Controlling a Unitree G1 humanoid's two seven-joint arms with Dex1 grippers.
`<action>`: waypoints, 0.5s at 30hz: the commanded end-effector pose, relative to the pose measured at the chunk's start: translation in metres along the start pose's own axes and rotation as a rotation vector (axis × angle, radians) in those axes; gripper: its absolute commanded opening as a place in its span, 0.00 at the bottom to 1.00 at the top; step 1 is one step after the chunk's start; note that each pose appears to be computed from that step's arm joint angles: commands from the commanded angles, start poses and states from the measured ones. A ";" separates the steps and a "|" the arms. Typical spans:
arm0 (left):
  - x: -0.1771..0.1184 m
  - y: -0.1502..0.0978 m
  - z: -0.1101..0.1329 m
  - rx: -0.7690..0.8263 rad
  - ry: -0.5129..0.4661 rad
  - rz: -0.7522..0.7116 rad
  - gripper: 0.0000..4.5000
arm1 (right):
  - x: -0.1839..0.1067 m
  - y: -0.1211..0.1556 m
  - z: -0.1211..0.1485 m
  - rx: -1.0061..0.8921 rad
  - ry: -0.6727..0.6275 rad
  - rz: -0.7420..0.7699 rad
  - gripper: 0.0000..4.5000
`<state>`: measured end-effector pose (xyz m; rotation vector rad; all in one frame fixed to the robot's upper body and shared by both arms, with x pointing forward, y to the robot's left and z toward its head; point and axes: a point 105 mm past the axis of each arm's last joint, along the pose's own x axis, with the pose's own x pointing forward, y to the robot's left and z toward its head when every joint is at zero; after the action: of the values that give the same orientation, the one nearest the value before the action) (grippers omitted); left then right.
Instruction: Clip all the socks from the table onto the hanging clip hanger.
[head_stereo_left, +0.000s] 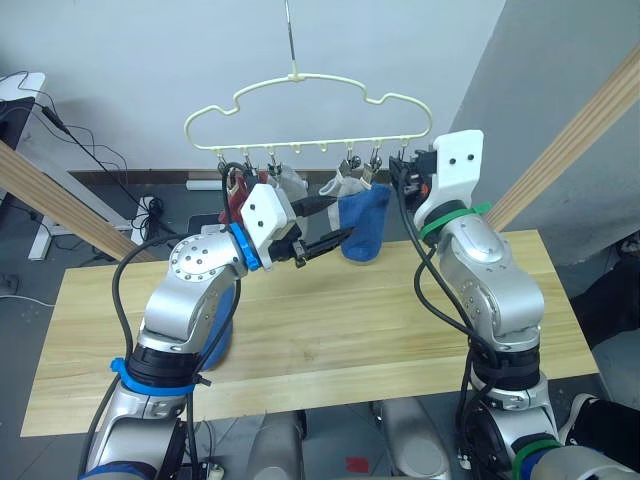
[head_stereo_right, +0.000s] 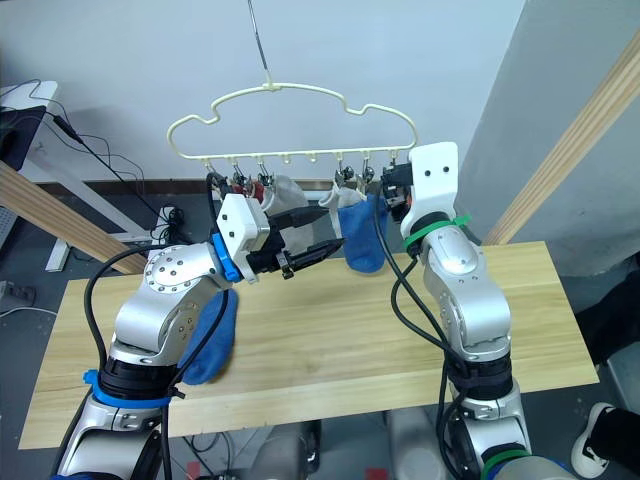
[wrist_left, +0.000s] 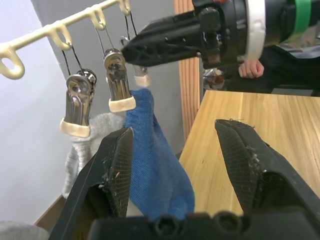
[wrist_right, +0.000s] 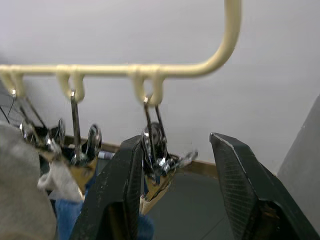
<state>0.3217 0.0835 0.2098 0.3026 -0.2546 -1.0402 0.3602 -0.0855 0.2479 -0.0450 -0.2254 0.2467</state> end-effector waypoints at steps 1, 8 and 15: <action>0.002 -0.004 0.010 0.038 -0.031 -0.017 0.64 | -0.003 -0.002 0.016 0.005 -0.052 -0.031 0.49; 0.003 -0.006 0.009 0.038 -0.032 -0.025 0.64 | -0.007 -0.003 0.014 0.041 -0.030 -0.056 0.49; 0.005 -0.007 0.008 0.037 -0.032 -0.032 0.64 | -0.009 -0.006 0.014 0.077 -0.025 -0.060 0.49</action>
<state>0.3206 0.0796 0.2080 0.3074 -0.2557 -1.0532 0.3578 -0.0913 0.2458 0.0141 -0.1826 0.1967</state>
